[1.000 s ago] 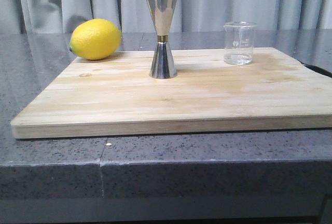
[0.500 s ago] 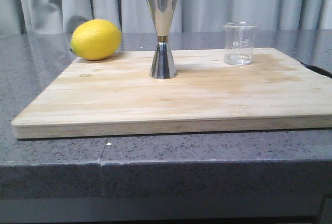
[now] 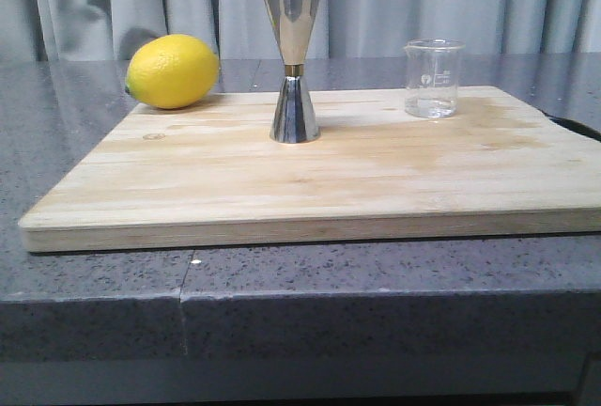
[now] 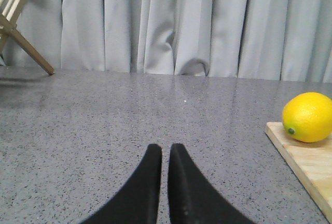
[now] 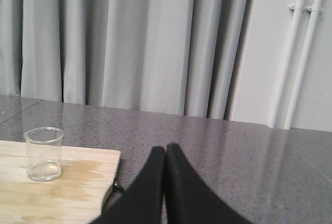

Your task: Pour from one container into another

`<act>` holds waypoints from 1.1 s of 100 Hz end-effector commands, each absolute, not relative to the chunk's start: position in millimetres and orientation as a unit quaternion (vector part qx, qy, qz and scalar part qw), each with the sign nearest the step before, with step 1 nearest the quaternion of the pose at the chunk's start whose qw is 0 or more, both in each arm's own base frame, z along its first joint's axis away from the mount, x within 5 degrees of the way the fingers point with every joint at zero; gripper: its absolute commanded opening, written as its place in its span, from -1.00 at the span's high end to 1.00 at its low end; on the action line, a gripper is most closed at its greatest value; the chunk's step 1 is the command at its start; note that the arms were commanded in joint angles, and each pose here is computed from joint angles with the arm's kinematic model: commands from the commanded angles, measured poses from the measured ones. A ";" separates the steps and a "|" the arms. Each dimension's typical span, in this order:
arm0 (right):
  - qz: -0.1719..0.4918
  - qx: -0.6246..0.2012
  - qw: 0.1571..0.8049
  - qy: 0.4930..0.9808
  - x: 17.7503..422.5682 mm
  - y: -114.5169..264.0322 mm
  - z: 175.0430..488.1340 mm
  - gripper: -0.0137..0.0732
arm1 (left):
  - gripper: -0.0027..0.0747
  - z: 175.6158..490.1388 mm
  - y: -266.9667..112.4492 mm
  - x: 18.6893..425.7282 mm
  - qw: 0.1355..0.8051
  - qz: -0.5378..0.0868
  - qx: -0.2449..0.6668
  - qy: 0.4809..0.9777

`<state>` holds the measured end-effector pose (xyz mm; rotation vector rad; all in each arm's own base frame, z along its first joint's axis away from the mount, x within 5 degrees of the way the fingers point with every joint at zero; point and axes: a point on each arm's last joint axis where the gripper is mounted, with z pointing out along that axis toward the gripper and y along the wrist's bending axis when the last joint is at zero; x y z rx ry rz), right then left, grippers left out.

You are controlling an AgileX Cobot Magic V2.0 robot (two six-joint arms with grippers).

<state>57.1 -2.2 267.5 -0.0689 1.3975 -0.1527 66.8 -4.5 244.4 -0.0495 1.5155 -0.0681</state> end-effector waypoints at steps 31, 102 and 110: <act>-0.063 -0.038 0.791 0.608 54.3 0.1 281.9 0.86 | 0.98 251.1 -14.3 65.5 0.726 -0.093 0.020 0.681; -0.063 -0.038 0.791 0.608 54.3 0.1 281.9 0.86 | 0.98 238.0 -11.8 58.1 0.721 -0.095 0.039 0.685; -0.063 -0.038 0.791 0.608 54.3 0.1 281.9 0.86 | 0.98 232.4 -9.2 56.4 0.702 -0.100 0.011 0.706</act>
